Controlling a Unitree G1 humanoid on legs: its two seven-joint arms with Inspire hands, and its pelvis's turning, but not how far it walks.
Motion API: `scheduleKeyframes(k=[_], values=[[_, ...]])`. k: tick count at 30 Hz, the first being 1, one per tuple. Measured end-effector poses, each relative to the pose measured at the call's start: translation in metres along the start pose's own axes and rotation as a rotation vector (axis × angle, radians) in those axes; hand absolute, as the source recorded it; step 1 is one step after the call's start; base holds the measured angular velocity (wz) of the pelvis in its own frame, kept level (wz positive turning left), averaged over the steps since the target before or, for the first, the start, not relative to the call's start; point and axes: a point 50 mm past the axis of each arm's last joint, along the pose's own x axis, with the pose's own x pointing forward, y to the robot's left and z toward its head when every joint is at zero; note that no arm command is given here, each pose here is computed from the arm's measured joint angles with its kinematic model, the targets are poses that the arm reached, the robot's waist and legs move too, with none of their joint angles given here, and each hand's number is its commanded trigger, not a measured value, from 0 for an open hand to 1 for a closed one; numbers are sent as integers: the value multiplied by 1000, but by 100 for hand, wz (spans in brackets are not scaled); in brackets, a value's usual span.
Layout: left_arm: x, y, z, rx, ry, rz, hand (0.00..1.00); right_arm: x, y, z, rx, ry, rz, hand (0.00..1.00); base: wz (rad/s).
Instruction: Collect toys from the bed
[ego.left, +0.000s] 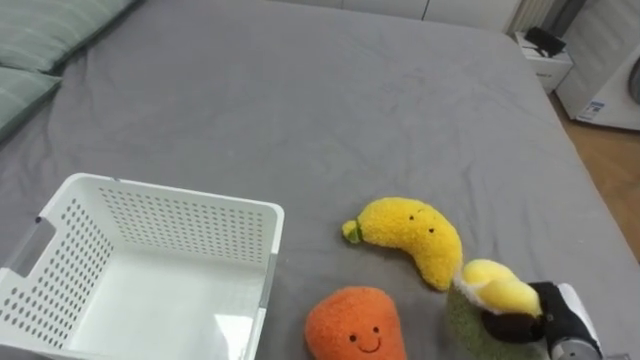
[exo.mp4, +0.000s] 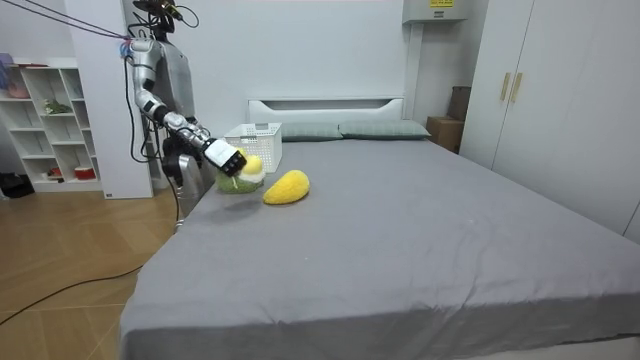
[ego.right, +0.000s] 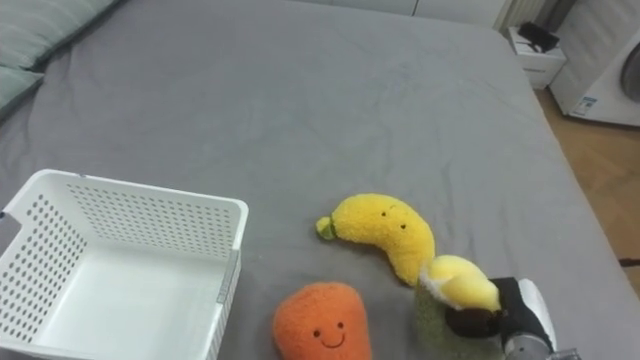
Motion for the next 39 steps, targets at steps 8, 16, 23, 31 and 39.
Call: scheduleKeyframes(k=[8,16,23,31,39], values=[[-1,-2,-4,-11,12,1,0,1,-7,21,8,-85,-10,100,0],[-1,-2,-2,-12,7,1,0,-9,-27,73,39,-305,-72,100,0],[-1,-2,-1,-9,11,3,0,-11,-27,82,46,-336,-56,100,0],[0,-2,8,11,-9,1,0,-11,-25,119,38,-440,-26,100,-1],[1,-2,8,14,0,0,0,-15,-27,147,39,-532,-23,100,0]])
